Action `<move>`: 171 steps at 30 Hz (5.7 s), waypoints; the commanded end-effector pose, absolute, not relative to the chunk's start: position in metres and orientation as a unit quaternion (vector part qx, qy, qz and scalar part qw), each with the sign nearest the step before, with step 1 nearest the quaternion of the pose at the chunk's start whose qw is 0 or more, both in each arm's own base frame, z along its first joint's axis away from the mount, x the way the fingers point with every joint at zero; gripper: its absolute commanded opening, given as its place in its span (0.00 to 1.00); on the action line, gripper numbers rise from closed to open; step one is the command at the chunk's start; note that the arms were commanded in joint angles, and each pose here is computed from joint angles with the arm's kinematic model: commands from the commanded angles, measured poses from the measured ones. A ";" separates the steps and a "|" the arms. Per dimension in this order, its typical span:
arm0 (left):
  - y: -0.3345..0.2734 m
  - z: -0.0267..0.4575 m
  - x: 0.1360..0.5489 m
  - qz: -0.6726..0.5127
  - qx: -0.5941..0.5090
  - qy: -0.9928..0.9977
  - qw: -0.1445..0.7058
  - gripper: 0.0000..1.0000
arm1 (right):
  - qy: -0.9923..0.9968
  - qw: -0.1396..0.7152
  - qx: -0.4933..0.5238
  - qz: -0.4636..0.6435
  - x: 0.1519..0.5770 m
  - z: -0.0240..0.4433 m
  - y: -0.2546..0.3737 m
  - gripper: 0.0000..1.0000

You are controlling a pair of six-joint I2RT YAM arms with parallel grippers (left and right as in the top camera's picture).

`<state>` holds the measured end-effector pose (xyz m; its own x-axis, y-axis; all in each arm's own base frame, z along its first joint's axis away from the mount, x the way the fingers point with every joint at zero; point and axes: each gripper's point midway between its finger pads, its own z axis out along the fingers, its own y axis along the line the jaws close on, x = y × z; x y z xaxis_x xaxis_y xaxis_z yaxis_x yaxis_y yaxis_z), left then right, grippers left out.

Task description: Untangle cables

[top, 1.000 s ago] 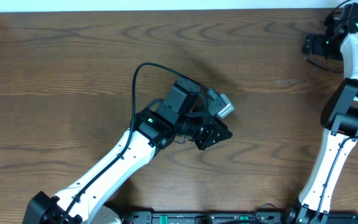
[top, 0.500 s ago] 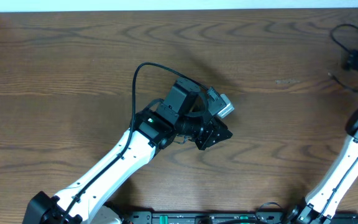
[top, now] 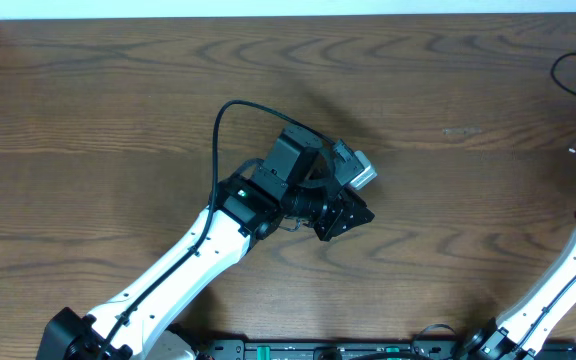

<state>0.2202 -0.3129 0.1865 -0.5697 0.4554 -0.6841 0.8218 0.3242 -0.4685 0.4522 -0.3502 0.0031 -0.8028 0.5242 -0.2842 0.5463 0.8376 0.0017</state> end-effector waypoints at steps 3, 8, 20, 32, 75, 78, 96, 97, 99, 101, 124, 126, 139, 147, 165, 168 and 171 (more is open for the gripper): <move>-0.314 0.187 0.220 -0.419 0.411 0.780 0.218 0.26 | 0.976 0.111 0.185 -0.011 0.469 -0.007 -0.297 0.99; -0.313 0.186 0.220 -0.418 0.411 0.781 0.216 0.26 | 0.980 0.160 0.104 0.057 0.507 0.018 -0.240 0.99; -0.313 0.186 0.220 -0.418 0.413 0.779 0.218 0.26 | 0.961 0.263 0.041 0.080 0.539 0.132 -0.178 0.99; -0.313 0.186 0.220 -0.418 0.409 0.781 0.216 0.26 | 0.915 0.256 0.287 -0.125 0.470 0.229 -0.239 0.99; -0.075 0.276 0.261 -0.091 0.037 0.884 0.456 0.45 | 0.963 0.237 0.024 0.123 0.380 0.286 -0.023 0.99; -0.074 0.275 0.260 -0.090 0.037 0.886 0.454 0.47 | 0.966 0.243 0.037 0.083 0.362 0.277 -0.022 0.99; -0.052 0.273 0.250 -0.045 0.003 0.890 0.454 0.51 | 0.934 0.350 0.030 0.061 0.278 0.233 0.015 0.99; -0.052 0.273 0.250 -0.045 0.003 0.890 0.454 0.51 | 0.934 0.350 0.030 0.061 0.276 0.230 0.016 0.99; -0.051 0.273 0.250 -0.045 0.003 0.890 0.454 0.51 | 0.936 0.347 0.026 0.059 0.272 0.223 0.015 0.99; -0.048 0.274 0.250 -0.038 -0.001 0.889 0.457 0.51 | 0.935 0.349 0.019 0.052 0.272 0.219 0.014 0.99; -0.033 0.207 0.205 -0.024 0.035 0.871 0.490 0.61 | 0.875 0.479 0.064 0.018 0.238 0.209 -0.006 0.99; -0.029 0.204 0.204 -0.015 0.032 0.875 0.484 0.61 | 0.876 0.477 0.064 0.017 0.238 0.208 -0.006 0.99; -0.026 0.199 0.201 -0.005 0.031 0.880 0.473 0.99 | 0.899 0.433 0.061 0.023 0.224 0.188 -0.002 0.99; -0.026 0.199 0.201 -0.005 0.031 0.880 0.473 0.99 | 0.902 0.427 0.061 0.022 0.222 0.185 -0.002 0.99; -0.017 0.197 0.189 0.002 0.023 0.880 0.474 0.99 | 0.903 0.426 0.061 0.022 0.221 0.185 -0.002 0.99; -0.007 0.200 0.182 0.008 0.003 0.869 0.495 1.00 | 0.902 0.426 0.061 0.022 0.221 0.185 -0.002 0.99; 0.002 0.195 0.175 0.012 -0.021 0.855 0.519 1.00 | 0.902 0.426 0.061 0.022 0.221 0.185 -0.002 0.99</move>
<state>0.1806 -0.0070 0.2017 -0.4922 -0.0142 -0.8704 -0.0107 0.9999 -0.0102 0.2226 -0.0047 0.1852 -0.6303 0.1217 -0.7667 0.0944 0.9923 0.0799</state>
